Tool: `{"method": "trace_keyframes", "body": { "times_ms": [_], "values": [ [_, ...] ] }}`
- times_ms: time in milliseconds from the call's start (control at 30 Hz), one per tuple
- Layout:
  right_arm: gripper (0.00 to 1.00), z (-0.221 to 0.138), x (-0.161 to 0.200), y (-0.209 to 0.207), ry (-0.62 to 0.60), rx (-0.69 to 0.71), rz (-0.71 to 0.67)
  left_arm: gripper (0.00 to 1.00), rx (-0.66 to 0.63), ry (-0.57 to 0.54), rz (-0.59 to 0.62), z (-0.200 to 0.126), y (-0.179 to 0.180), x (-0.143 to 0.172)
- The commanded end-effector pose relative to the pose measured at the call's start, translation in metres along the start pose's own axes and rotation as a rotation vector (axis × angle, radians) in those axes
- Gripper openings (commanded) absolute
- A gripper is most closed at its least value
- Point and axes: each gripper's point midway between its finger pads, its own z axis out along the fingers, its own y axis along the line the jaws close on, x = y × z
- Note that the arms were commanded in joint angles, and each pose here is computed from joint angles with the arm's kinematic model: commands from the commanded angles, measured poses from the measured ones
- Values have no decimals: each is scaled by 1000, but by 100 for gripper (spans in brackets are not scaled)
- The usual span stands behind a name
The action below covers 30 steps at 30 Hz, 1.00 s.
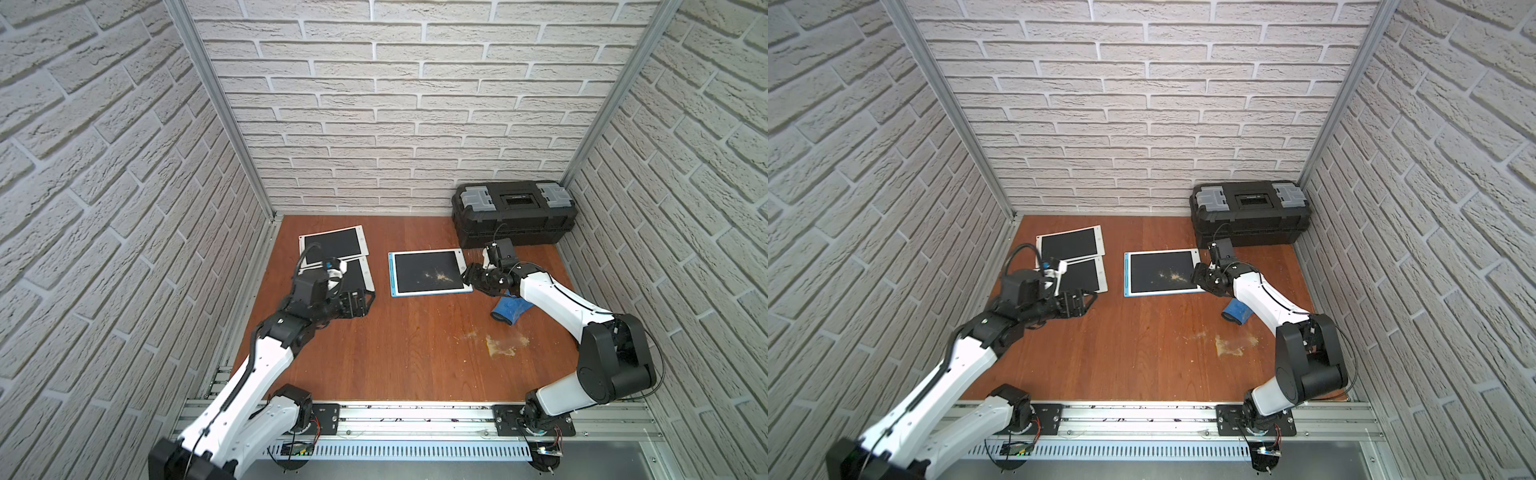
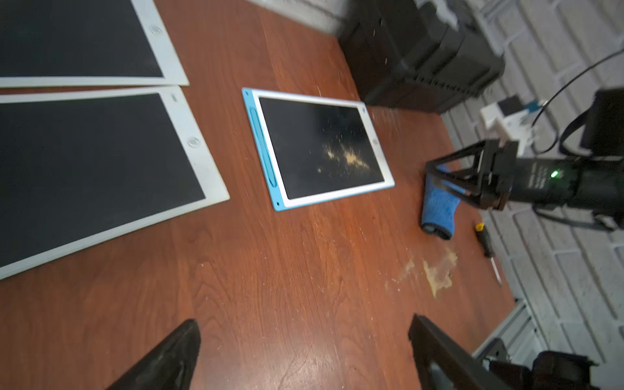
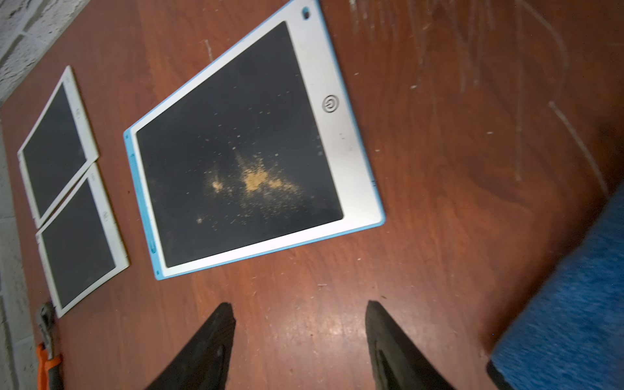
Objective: Wipe the drawing tablet
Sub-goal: Move the drawing tablet to the center of the board.
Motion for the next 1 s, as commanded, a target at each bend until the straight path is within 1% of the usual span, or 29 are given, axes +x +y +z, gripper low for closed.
{"method": "trace_keyframes", "body": {
  "times_ms": [0,100,167,267,367,467,533,633,700,767,833,967],
  "values": [
    [62,-23,-20,-19,-120,130,14,98,-75,-111,29,22,-1,-46],
    [65,-31,-26,-50,-206,277,31,98,-69,-75,4,56,1,-54],
    [67,-30,-24,-65,-250,313,58,98,-68,-62,8,77,2,-60],
    [69,-27,-23,-75,-285,339,79,98,-119,-56,6,104,15,-69],
    [69,-20,-23,-81,-269,380,56,98,-131,-57,-10,128,26,-73],
    [69,-5,-22,-70,-226,334,28,98,-143,-46,-37,146,39,-71],
    [68,10,-19,-60,-191,272,19,97,-136,-26,-57,157,42,-68],
    [68,32,-11,-37,-83,170,-14,97,-99,-6,-70,173,41,-62],
    [68,49,-10,-17,-22,79,-39,97,-105,8,-73,181,45,-60],
    [69,58,-11,-5,-10,17,-38,97,-101,14,-73,189,48,-58],
    [70,61,-16,-2,-23,11,-29,97,-74,26,-75,198,47,-57],
    [71,62,-32,-11,-44,94,-17,97,-41,39,-79,214,46,-61]
  ]
}}
